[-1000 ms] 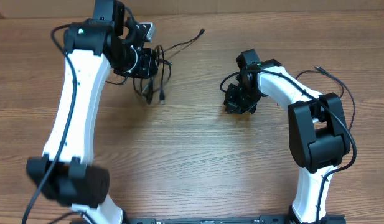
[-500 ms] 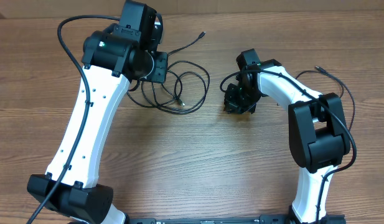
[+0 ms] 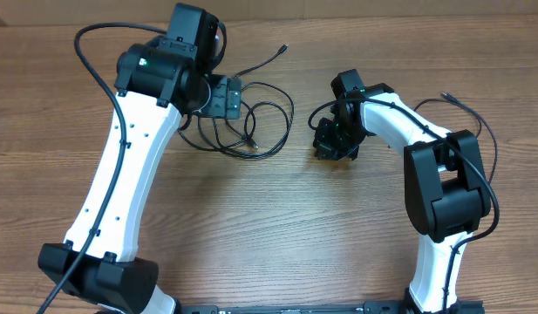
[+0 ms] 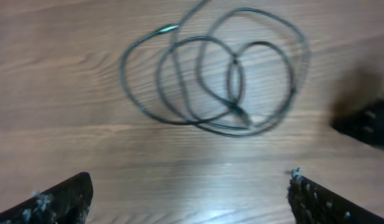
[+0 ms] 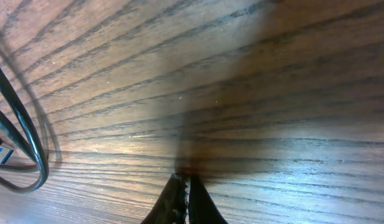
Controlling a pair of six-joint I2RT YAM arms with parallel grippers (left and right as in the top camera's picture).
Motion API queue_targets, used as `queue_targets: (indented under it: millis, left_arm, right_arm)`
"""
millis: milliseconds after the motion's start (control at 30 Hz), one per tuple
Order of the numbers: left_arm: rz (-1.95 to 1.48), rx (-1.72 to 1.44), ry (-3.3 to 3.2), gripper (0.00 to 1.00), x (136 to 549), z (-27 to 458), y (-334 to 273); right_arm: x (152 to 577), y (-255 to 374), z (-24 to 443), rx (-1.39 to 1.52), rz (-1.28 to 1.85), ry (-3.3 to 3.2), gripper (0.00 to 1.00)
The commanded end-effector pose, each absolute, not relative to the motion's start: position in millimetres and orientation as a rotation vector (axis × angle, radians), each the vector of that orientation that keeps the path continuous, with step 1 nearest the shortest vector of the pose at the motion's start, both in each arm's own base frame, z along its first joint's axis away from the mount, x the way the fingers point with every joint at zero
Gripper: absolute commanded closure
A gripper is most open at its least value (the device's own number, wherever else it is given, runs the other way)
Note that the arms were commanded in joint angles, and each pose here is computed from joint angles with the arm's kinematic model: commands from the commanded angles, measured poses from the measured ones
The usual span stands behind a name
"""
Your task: Untangle cables
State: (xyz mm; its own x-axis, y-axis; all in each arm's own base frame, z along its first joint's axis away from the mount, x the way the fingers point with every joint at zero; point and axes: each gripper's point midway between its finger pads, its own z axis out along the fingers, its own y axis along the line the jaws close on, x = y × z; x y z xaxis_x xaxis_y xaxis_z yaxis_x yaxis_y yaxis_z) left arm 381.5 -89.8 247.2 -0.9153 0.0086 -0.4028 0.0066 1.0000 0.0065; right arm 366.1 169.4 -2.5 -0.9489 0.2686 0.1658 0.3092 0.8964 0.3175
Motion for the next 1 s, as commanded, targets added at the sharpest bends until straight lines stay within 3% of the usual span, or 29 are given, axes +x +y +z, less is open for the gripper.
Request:
queue_targets:
  millis: [0,200,300,533,667,700,767,867,967]
  left_arm:
    - [0.106,-0.268,2.758,0.0,383.4,227.4,-44.1]
    - [0.008,-0.401,2.858,0.0,378.4,195.9,-23.0]
    - [-0.021,-0.418,2.887,0.0,380.1,186.0,-23.0]
    - [-0.016,-0.416,2.917,0.0,389.9,166.8,-25.7]
    - [-0.01,-0.418,2.931,0.0,391.3,160.4,-25.6]
    - [-0.01,-0.418,2.933,0.0,391.3,159.8,-25.6]
    - [-0.01,-0.418,2.933,0.01,391.4,159.8,-25.6]
    - [-0.01,-0.418,2.933,0.0,391.4,159.8,-25.6]
    - [-0.01,-0.418,2.933,0.0,391.3,159.8,-25.6]
  right_arm:
    - [340.8,152.4,-41.5,-0.45,-0.338,-2.89,0.95]
    - [343.5,153.2,-41.7,-0.45,-0.346,-2.9,0.86]
    - [345.1,153.7,-41.8,-0.45,-0.352,-2.906,0.7]
    - [345.1,153.7,-41.8,-0.449,-0.352,-2.906,0.66]
    - [346.9,154.3,-41.9,-0.449,-0.358,-2.913,0.5]
    - [346.8,154.7,-41.8,-0.448,-0.361,-2.911,0.52]
    - [345.0,162.2,-38.8,-0.445,-0.422,-2.883,0.93]
    - [348.0,206.3,1.5,-0.421,-0.827,-2.691,0.96]
    - [361.5,226.6,35.6,-0.354,-0.997,-2.648,0.96]
